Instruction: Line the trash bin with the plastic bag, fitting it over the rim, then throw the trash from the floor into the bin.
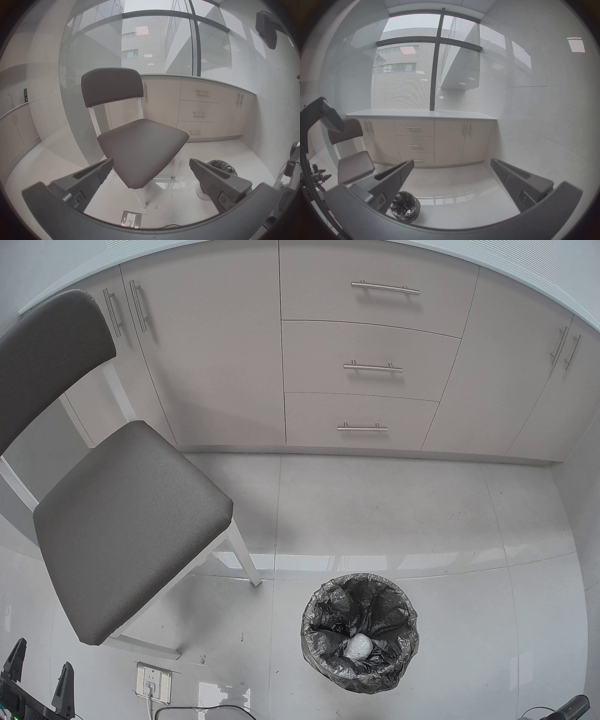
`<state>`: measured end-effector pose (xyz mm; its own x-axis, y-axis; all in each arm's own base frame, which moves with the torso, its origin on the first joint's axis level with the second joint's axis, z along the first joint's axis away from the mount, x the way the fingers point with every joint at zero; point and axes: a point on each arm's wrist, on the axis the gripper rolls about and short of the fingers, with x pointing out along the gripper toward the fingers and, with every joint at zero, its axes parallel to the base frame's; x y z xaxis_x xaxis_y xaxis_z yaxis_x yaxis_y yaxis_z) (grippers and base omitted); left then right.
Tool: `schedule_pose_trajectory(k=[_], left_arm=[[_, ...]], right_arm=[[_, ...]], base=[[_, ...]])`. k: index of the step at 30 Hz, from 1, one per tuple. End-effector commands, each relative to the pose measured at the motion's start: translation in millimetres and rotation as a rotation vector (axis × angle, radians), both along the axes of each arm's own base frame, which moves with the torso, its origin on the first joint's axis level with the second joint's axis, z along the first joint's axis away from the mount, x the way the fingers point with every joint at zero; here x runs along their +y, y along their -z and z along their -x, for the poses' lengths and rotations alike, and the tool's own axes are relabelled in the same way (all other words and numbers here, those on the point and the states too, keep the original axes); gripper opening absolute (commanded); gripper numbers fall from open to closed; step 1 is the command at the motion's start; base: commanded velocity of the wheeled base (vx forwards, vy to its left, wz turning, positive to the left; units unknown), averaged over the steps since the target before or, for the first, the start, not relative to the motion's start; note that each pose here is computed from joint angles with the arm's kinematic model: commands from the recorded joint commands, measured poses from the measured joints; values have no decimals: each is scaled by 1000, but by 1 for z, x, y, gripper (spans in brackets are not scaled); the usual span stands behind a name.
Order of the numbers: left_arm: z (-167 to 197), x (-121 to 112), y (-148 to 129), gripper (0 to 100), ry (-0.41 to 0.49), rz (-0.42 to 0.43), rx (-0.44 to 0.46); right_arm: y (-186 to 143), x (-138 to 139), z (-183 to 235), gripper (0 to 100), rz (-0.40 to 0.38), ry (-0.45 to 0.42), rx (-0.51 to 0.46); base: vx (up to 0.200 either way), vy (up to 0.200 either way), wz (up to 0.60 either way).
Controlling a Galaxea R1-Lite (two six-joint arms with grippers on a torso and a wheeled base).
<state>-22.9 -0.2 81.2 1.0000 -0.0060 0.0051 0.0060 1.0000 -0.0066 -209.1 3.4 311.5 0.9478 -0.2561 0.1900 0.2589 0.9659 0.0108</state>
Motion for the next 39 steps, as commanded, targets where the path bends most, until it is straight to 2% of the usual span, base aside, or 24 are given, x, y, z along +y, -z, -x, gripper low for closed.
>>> schedule_pose_trajectory(k=[1, 2, 5, 6, 7, 8, 10, 12, 16, 17, 20, 21, 23, 24, 39], left_arm=[[0, 0, 5, 100, 0, 1, 7], [0, 0, 5, 100, 0, 3, 7], [-1, 0, 5, 100, 2, 0, 8], [-1, 0, 5, 100, 2, 0, 8], [-1, 0, 5, 100, 2, 0, 7], [-1, 0, 5, 100, 2, 0, 7], [-1, 0, 5, 100, 2, -2, 7], [-1, 0, 5, 100, 2, 0, 7], [-1, 0, 5, 100, 2, 0, 7], [-1, 0, 5, 100, 2, 0, 7], [-1, 0, 5, 100, 2, 0, 7], [-1, 0, 5, 100, 2, 0, 7], [-1, 0, 5, 100, 3, -2, 7], [-1, 0, 5, 100, 3, -2, 7], [-1, 0, 5, 100, 2, 0, 7]], right_arm=[[79, -3, -31, 100, 61, -111, -66], [92, -6, -54, 100, 99, -252, -101], [105, -3, -96, 100, 129, -259, -203], [105, -3, -96, 100, 129, -259, -203], [117, -3, -123, 100, 149, -255, -279], [126, -3, -137, 100, 161, -252, -293], [142, -3, -155, 100, 182, -246, -272], [169, -3, -172, 100, 201, -251, -179], [206, -3, -185, 100, 184, -267, -45], [206, -3, -185, 100, 183, -267, -43], [227, -3, -186, 100, 158, -273, 121], [229, -3, -186, 100, 145, -276, 146], [230, -3, -186, 100, 115, -287, 148], [232, -3, -186, 100, 22, -293, 157], [235, -4, -186, 100, -4, -260, 196]], base=[[0, 0, 0], [0, 0, 0], [0, 0, 0], [0, 0, 0], [0, 0, 0], [0, 0, 0], [0, 0, 0], [0, 0, 0], [0, 0, 0], [0, 0, 0], [0, 0, 0], [0, 0, 0], [0, 0, 0], [0, 0, 0], [0, 0, 0]])
